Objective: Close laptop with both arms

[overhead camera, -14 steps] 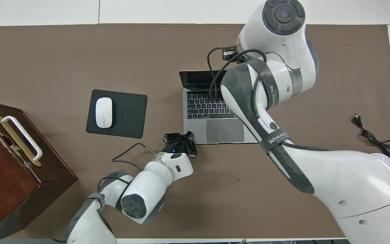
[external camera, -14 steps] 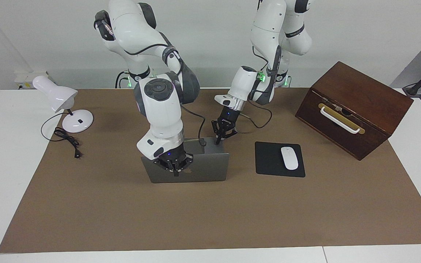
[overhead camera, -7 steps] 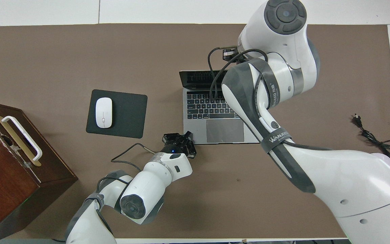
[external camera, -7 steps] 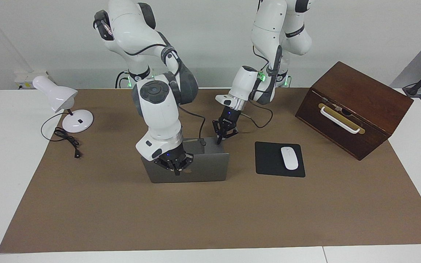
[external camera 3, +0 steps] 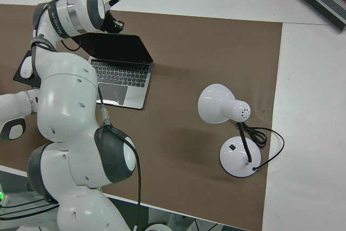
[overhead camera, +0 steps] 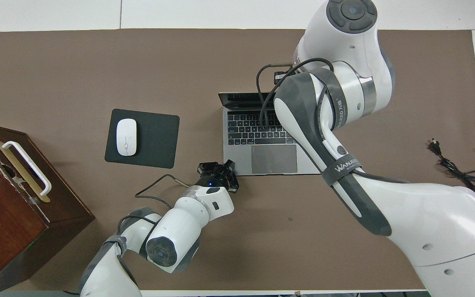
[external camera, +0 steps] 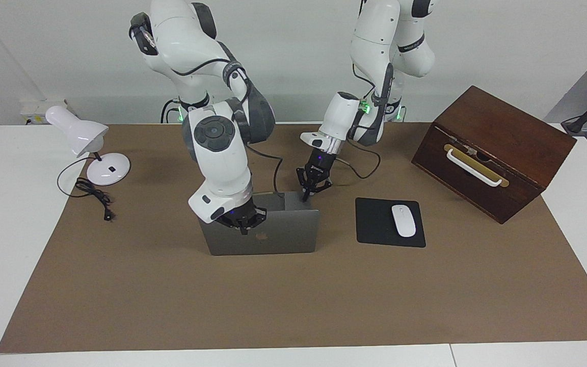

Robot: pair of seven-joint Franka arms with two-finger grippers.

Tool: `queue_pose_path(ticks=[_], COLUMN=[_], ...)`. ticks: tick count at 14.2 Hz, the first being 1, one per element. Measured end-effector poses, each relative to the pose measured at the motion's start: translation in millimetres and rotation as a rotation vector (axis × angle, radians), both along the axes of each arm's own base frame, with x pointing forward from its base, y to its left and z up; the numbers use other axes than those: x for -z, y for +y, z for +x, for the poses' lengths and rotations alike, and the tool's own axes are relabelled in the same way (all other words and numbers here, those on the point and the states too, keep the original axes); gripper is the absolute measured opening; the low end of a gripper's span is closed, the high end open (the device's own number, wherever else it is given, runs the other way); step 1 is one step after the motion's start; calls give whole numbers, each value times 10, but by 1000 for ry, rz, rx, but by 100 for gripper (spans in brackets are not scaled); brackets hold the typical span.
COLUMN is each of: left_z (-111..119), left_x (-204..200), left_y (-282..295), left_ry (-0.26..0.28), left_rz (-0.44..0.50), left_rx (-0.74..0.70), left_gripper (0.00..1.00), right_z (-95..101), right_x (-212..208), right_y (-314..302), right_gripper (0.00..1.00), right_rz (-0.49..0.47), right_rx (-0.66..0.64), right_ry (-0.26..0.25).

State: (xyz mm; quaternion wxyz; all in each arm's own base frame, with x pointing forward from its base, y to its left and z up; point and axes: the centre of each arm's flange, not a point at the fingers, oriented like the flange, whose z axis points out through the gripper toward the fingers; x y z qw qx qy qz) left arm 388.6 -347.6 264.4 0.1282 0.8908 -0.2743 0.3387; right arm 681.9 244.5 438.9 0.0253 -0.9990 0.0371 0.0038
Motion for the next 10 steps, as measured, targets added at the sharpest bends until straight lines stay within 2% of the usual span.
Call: queue_pose_path(ticks=[3,10], left_z=[0,-1], left_x=[0,0], left_y=[0,0], left_ry=[0,-3], left_rz=[0,4], left_rx=[1,6], left_gripper=[1,1], right_z=[-32,-210], right_x=[64,486], right_y=[-169,-147], right_gripper=[1,1], right_rz=[38,12], right_rx=[36,23], right_ry=[66,163])
